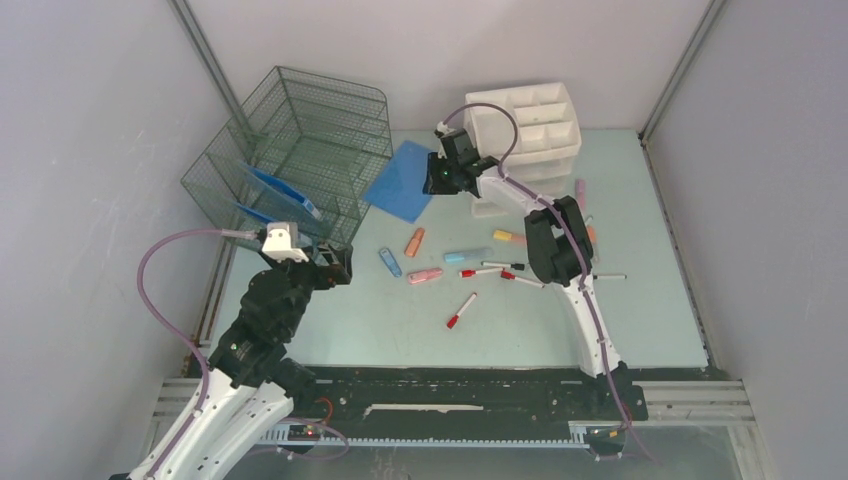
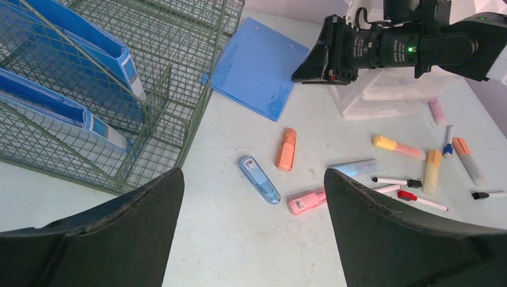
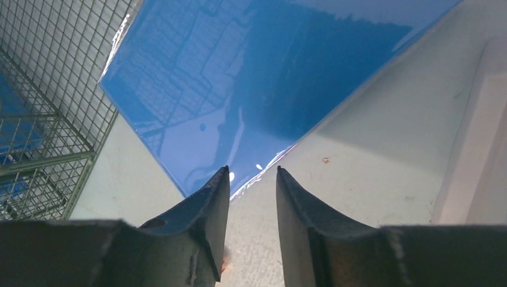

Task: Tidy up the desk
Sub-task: Move the storage box to the center of the board.

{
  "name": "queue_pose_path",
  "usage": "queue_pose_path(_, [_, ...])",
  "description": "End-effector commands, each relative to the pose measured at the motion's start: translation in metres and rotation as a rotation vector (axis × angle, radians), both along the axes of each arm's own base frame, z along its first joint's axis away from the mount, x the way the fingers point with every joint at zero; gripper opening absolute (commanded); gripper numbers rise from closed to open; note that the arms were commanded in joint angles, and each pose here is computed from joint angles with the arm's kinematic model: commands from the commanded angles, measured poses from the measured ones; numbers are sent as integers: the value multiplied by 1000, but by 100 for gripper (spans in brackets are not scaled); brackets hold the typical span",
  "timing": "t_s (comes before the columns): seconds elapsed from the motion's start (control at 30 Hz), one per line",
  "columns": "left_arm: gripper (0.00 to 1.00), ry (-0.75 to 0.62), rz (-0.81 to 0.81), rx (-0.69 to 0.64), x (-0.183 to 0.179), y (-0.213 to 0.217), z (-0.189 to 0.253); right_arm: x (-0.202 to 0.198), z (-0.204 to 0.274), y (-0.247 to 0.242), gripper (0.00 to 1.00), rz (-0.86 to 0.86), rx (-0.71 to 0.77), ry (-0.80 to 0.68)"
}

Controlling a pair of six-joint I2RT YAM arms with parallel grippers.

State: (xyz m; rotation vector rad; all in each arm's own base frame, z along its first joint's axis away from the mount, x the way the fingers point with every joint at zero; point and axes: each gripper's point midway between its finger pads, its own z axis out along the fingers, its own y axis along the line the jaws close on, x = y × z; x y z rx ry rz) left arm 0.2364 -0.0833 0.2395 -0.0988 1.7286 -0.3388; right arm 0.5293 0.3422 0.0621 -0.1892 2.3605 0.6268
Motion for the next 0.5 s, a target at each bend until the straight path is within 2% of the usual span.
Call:
queue_pose_path(0.0, [95,-7,1,-30,1,-2,2,21,1,-21,46,-91,40,22])
queue_pose_path(0.13, [95,-9,-2,-35,2,-3,4,28,-3,-28,54,-110,46,28])
queue_pose_path(0.47, [95,-2,-10,-47,5,-8,3,39,-5,-21,62,-141,40,31])
